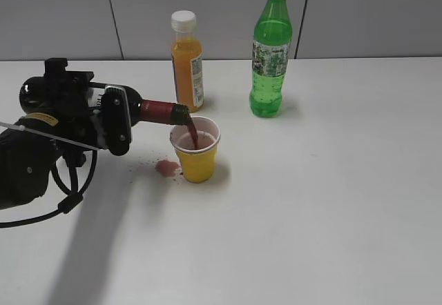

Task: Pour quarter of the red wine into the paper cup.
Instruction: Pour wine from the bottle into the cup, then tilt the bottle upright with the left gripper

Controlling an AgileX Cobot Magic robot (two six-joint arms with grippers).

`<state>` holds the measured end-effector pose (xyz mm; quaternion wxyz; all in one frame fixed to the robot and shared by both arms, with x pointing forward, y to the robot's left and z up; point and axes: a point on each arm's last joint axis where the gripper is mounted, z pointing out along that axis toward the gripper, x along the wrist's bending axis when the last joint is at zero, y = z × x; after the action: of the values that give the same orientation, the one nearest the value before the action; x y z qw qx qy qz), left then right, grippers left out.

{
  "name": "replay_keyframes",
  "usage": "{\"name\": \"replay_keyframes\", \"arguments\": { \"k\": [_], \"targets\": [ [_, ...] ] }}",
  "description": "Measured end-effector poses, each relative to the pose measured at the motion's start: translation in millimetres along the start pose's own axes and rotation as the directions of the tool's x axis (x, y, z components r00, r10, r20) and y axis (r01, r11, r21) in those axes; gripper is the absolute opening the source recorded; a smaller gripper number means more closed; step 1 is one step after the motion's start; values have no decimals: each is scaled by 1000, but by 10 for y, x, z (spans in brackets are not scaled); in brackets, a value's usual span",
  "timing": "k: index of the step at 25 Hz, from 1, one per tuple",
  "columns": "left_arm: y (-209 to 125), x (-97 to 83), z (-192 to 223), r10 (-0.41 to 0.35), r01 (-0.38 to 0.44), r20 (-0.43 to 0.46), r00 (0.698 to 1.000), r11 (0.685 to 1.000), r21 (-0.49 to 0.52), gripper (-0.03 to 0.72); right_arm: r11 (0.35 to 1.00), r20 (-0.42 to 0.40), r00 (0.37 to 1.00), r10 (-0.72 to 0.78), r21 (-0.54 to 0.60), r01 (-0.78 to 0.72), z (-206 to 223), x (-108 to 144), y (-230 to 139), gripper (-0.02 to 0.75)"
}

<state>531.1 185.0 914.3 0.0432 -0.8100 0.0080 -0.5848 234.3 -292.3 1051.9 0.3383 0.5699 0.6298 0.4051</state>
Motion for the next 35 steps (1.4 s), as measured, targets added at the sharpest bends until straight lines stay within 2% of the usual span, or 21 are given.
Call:
{"name": "replay_keyframes", "arguments": {
  "k": [14, 16, 18, 19, 21, 23, 26, 28, 29, 30, 32, 35],
  "targets": [
    [9, -21, 0, -11, 11, 23, 1000, 1000, -10, 527, 1000, 0, 1000, 0, 0, 0, 0, 0, 0, 556],
    [17, -42, -1, -65, 65, 47, 997, 998, -15, 527, 1000, 0, 1000, 0, 0, 0, 0, 0, 0, 556],
    [22, -55, -2, -171, 172, 64, 983, 985, -14, 527, 1000, 0, 1000, 0, 0, 0, 0, 0, 0, 556],
    [25, -56, -2, -225, 226, 67, 972, 974, -13, 527, 1000, 0, 1000, 0, 0, 0, 0, 0, 0, 556],
    [42, -59, -3, -355, 358, 77, 932, 934, -20, 527, 1000, 0, 1000, 0, 0, 0, 0, 0, 0, 556],
    [72, -56, -4, -479, 484, 93, 873, 874, -39, 527, 1000, 0, 1000, 0, 0, 0, 0, 0, 0, 556],
    [139, -34, -10, -669, 681, 133, 731, 727, -86, 527, 1000, 0, 1000, 0, 0, 0, 0, 0, 0, 556],
    [187, -4, -17, -794, 812, 172, 584, 573, -115, 527, 1000, 0, 1000, 0, 0, 0, 0, 0, 0, 556],
    [202, 18, -20, -852, 872, 186, 489, 474, -123, 527, 1000, 0, 1000, 0, 0, 0, 0, 0, 0, 556],
    [217, 38, -24, -889, 911, 203, 411, 391, -133, 527, 1000, 0, 1000, 0, 0, 0, 0, 0, 0, 556],
    [217, 91, -20, -945, 968, 232, 231, 201, -148, 527, 1000, 0, 1000, 0, 0, 0, 0, 0, 0, 556],
    [144, 151, 20, -964, 987, 260, 60, 18, -160, 527, 1000, 0, 1000, 0, 0, 0, 0, 0, 0, 556]
  ]
}}
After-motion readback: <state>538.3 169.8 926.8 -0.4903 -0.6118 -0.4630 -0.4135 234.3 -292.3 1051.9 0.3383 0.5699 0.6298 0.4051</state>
